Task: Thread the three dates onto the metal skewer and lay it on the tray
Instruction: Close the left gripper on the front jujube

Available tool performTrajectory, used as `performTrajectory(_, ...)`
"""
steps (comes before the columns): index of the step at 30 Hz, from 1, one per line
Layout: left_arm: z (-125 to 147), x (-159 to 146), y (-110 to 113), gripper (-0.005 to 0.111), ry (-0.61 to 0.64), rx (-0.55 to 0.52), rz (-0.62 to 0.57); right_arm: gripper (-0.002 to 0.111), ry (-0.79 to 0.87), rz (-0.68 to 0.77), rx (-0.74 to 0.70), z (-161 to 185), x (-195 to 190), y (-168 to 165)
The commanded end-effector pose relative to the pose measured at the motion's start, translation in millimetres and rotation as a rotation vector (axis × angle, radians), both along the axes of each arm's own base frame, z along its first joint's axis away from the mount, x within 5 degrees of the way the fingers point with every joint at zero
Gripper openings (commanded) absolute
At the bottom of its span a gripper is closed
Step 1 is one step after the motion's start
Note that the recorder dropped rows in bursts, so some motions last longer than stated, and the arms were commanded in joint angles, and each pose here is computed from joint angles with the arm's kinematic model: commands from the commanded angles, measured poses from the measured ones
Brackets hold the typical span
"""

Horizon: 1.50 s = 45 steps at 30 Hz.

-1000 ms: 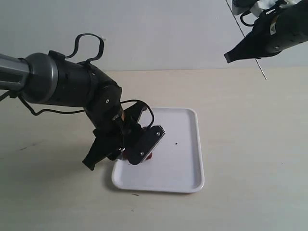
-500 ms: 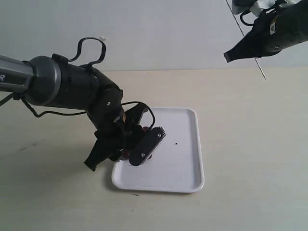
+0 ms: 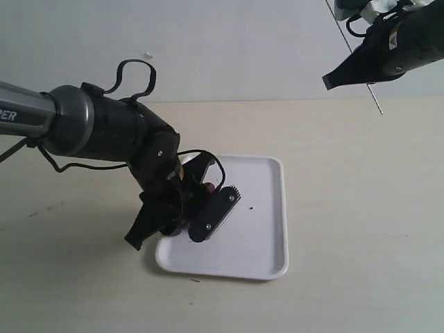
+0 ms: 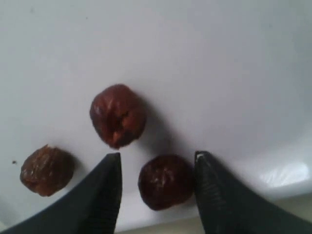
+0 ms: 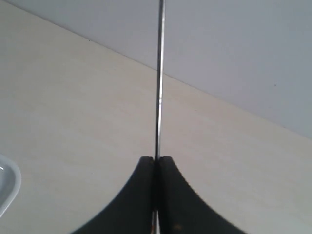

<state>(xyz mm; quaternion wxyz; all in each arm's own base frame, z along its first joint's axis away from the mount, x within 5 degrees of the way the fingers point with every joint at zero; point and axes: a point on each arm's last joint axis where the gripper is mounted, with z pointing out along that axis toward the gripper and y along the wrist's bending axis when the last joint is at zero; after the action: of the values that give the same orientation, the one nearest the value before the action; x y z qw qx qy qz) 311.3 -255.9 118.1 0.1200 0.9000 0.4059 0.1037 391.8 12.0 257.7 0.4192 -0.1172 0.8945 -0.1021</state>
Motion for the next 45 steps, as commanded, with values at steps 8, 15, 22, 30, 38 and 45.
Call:
performTrajectory(8, -3.8, -1.7, -1.1, 0.047, 0.016, 0.007, 0.002, 0.0, -0.021, -0.004, 0.024, 1.7, 0.3, -0.1)
performTrajectory(15, -3.6, -1.0, -0.8, 0.047, 0.014, -0.002, 0.044, 0.0, -0.024, -0.002, 0.025, 2.0, 0.5, 0.1)
performTrajectory(22, -3.1, 0.2, -2.2, 0.047, 0.039, -0.099, 0.313, 0.0, -0.028, -0.001, 0.026, 2.2, 0.7, 0.3)
performTrajectory(30, -4.1, -2.1, 0.1, 0.047, 0.067, -0.083, 0.362, 0.0, -0.028, -0.004, 0.033, 2.2, 0.7, 0.4)
performTrajectory(38, -4.2, -2.4, 0.9, 0.047, 0.067, -0.072, 0.356, 0.0, -0.028, -0.004, 0.033, 2.2, 0.7, 0.4)
performTrajectory(45, -4.2, -2.4, 0.9, 0.033, 0.067, -0.072, 0.356, 0.0, -0.028, -0.004, 0.033, 2.2, 0.7, 0.4)
